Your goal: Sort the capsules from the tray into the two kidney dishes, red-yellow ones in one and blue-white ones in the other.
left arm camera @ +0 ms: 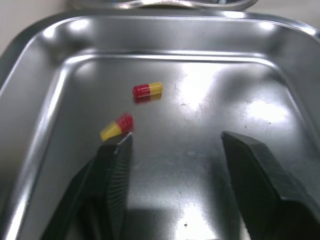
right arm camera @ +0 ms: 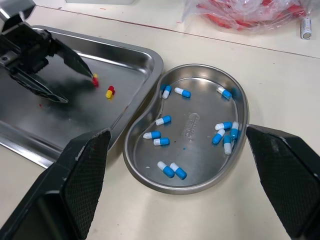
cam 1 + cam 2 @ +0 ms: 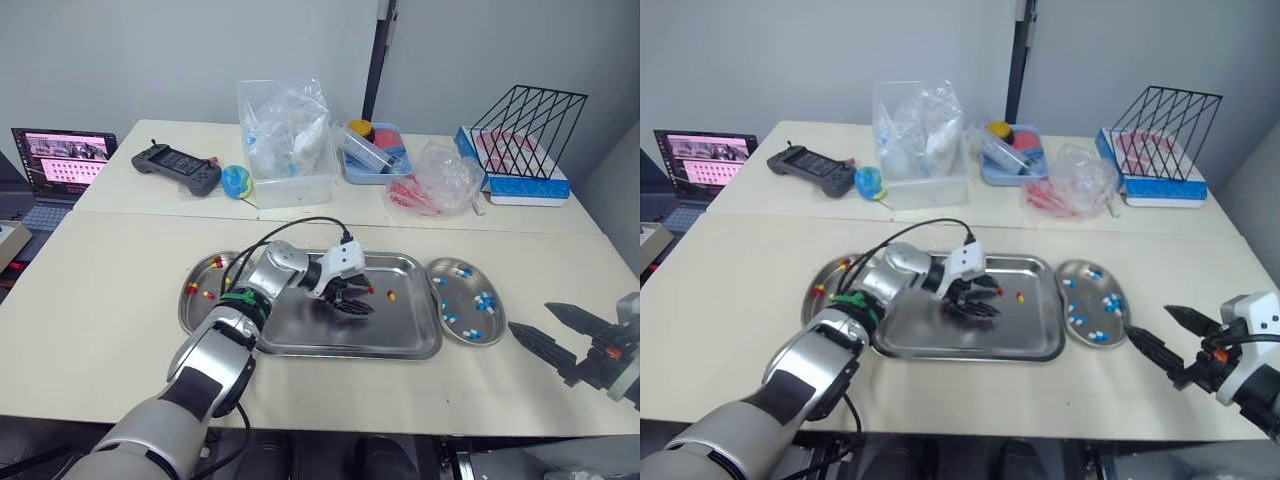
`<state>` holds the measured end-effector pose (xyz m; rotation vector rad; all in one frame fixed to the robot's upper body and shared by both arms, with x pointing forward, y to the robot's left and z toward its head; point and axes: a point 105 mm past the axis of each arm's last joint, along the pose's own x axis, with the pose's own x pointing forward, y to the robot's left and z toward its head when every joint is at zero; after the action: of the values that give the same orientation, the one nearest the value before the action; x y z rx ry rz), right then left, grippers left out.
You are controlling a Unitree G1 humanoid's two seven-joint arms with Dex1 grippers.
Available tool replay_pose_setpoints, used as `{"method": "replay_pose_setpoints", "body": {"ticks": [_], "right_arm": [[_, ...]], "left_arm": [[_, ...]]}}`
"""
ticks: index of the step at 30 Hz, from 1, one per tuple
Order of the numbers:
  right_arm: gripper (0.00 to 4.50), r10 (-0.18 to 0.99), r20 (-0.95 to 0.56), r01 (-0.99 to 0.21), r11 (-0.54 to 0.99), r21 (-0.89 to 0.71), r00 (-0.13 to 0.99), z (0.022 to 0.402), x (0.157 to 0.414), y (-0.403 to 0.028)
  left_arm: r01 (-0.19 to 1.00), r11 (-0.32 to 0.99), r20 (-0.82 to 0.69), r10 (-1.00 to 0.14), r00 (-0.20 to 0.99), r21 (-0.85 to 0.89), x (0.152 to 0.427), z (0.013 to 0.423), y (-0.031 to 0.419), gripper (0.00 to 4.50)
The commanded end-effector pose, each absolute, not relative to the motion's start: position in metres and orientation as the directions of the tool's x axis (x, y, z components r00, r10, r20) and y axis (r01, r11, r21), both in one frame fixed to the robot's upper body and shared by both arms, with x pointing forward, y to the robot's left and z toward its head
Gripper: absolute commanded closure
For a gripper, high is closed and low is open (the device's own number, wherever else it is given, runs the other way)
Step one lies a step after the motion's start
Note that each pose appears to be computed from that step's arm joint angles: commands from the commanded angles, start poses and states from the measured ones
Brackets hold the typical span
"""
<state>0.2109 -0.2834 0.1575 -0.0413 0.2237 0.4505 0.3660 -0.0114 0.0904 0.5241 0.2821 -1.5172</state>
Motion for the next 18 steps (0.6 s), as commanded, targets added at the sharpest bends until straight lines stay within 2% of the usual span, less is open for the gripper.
{"method": "replay_pose_setpoints", "body": {"ticks": [1, 5, 6, 10, 16, 18], "right_arm": [[0.00, 0.405, -0.194, -0.421, 0.906, -0.048, 0.894, 0.169, 0.208, -0.286], [0.00, 0.384, -0.203, -0.402, 0.914, -0.055, 0.901, 0.166, 0.208, -0.292], [0.00, 0.381, -0.204, -0.400, 0.915, -0.057, 0.902, 0.165, 0.209, -0.292], [0.00, 0.385, -0.198, -0.403, 0.914, -0.058, 0.902, 0.165, 0.213, -0.292], [0.00, 0.386, -0.202, -0.405, 0.912, -0.062, 0.900, 0.161, 0.218, -0.293], [0.00, 0.385, -0.202, -0.405, 0.912, -0.064, 0.900, 0.160, 0.220, -0.293]], "left_arm": [[0.981, -0.016, -0.483, -0.872, 0.080, 0.192, 0.373, 0.101, -0.014, 2.79], [0.983, -0.022, -0.485, -0.872, 0.070, 0.181, 0.372, 0.100, -0.015, 4.22], [0.984, -0.026, -0.485, -0.872, 0.065, 0.178, 0.371, 0.099, -0.016, 4.46], [0.987, -0.018, -0.453, -0.890, 0.056, 0.157, 0.371, 0.105, -0.016, 4.46], [0.988, 0.062, -0.364, -0.925, 0.110, 0.143, 0.382, 0.128, -0.017, 4.46], [0.986, 0.079, -0.350, -0.928, 0.127, 0.149, 0.384, 0.133, -0.020, 3.93]]}}
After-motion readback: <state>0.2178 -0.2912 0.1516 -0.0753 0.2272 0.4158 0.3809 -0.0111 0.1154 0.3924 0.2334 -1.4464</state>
